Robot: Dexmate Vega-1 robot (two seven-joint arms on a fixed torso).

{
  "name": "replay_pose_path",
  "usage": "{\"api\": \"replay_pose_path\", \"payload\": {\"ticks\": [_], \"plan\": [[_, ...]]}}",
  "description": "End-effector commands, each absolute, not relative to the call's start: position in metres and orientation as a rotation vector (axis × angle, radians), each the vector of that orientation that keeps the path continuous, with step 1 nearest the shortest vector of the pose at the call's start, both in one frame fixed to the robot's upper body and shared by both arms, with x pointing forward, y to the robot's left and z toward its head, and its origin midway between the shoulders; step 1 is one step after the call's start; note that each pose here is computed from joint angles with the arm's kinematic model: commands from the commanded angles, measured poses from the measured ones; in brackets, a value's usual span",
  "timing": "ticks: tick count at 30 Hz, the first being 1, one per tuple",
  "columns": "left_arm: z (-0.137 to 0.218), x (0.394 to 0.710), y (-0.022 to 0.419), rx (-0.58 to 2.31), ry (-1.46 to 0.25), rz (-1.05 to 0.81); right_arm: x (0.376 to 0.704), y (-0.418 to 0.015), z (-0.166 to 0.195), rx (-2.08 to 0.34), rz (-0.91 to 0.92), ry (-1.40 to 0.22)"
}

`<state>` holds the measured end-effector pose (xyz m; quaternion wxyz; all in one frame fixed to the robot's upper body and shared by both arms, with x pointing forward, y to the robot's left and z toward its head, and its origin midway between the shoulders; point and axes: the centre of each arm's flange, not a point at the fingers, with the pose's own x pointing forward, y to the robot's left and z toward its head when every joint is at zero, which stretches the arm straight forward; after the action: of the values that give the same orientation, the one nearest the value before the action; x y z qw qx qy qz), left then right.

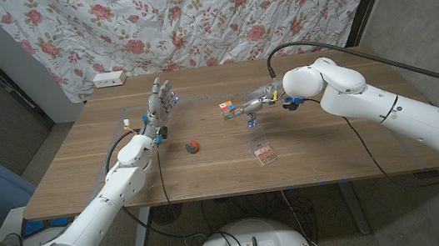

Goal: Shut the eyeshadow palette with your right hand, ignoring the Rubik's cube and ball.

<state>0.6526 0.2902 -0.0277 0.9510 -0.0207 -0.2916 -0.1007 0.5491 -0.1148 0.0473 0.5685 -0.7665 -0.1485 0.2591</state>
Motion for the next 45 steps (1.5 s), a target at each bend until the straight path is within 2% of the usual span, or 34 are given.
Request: {"api": "replay_pose_path", "payload": {"ticks": [1, 45], "plan": [[-0.027, 0.653, 0.290, -0.042, -0.593, -0.205, 0.551, -0.110, 0.047, -1.799, 0.599, -0.374], [-0.027, 0.652, 0.290, -0.042, -0.593, -0.204, 0.572, -0.088, 0.023, -1.908, 0.653, -0.304]]}}
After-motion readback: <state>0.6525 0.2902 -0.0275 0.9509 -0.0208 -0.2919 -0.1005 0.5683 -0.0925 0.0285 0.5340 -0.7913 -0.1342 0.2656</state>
